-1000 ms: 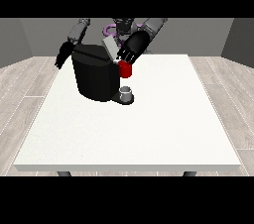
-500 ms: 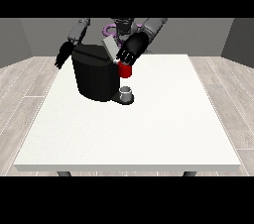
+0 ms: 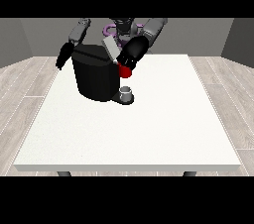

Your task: Insert the coffee pod into the coffee machine and close the lid

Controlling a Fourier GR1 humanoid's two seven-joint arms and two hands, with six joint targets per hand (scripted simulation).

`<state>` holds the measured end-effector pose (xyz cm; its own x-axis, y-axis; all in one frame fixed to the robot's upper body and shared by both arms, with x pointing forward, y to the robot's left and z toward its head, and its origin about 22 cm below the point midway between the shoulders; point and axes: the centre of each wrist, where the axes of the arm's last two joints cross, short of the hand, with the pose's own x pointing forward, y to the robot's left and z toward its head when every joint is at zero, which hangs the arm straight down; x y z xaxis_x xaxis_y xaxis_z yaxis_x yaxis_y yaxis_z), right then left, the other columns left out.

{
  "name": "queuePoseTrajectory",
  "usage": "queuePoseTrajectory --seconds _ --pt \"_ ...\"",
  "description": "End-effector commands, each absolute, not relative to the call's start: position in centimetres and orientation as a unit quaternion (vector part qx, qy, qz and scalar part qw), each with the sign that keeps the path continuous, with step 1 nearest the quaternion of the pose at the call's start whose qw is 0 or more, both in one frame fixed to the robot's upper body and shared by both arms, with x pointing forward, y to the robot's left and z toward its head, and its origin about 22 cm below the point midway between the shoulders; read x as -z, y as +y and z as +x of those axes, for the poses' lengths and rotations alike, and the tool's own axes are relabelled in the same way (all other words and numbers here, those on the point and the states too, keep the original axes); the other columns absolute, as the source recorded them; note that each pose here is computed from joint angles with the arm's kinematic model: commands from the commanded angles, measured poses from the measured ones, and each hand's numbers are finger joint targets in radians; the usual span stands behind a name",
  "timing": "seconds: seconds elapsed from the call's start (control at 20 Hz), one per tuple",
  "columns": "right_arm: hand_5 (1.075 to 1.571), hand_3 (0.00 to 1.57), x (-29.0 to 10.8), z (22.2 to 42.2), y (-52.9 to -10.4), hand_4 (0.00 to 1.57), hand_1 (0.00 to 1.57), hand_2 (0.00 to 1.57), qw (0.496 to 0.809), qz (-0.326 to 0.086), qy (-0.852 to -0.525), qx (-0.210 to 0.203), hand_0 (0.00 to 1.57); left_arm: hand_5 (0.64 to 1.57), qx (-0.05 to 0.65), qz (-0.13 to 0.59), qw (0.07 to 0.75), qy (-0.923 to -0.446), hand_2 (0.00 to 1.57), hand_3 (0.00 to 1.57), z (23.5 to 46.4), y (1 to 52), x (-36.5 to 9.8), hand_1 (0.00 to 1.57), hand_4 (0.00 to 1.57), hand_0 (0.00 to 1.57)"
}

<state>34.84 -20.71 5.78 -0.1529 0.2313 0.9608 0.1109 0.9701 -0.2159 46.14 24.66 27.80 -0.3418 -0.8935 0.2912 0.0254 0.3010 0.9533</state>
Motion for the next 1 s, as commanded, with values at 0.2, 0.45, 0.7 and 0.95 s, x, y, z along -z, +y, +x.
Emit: queuePoseTrajectory --seconds 0.2,0.45,0.7,0.95 --pt "1.571 0.0 -5.6 34.6 -20.6 0.04 0.0 0.0 0.643 -0.112 -0.757 -0.045 0.0 1.571 0.468 0.321 0.46 -0.682 1.15 0.95 46.3 24.3 -26.7 1.15 0.0 1.15" --pt "1.571 0.0 -7.0 34.9 -20.0 0.14 0.0 0.0 0.627 -0.106 -0.769 -0.066 0.0 1.571 0.444 0.341 0.441 -0.701 1.2 0.97 45.8 26.6 -30.6 1.24 0.0 1.24" --pt "1.571 0.0 -8.4 35.0 -19.7 0.07 0.0 0.0 0.626 -0.115 -0.767 -0.081 0.0 1.571 0.445 0.364 0.438 -0.691 1.22 0.94 46.2 26.1 -28.0 1.25 0.0 1.25" --pt "1.571 0.0 -7.8 35.2 -20.6 0.19 0.0 0.0 0.616 -0.117 -0.775 -0.073 0.0 1.571 0.465 0.396 0.398 -0.685 1.02 0.72 45.4 27.8 -31.0 1.0 0.0 1.0"
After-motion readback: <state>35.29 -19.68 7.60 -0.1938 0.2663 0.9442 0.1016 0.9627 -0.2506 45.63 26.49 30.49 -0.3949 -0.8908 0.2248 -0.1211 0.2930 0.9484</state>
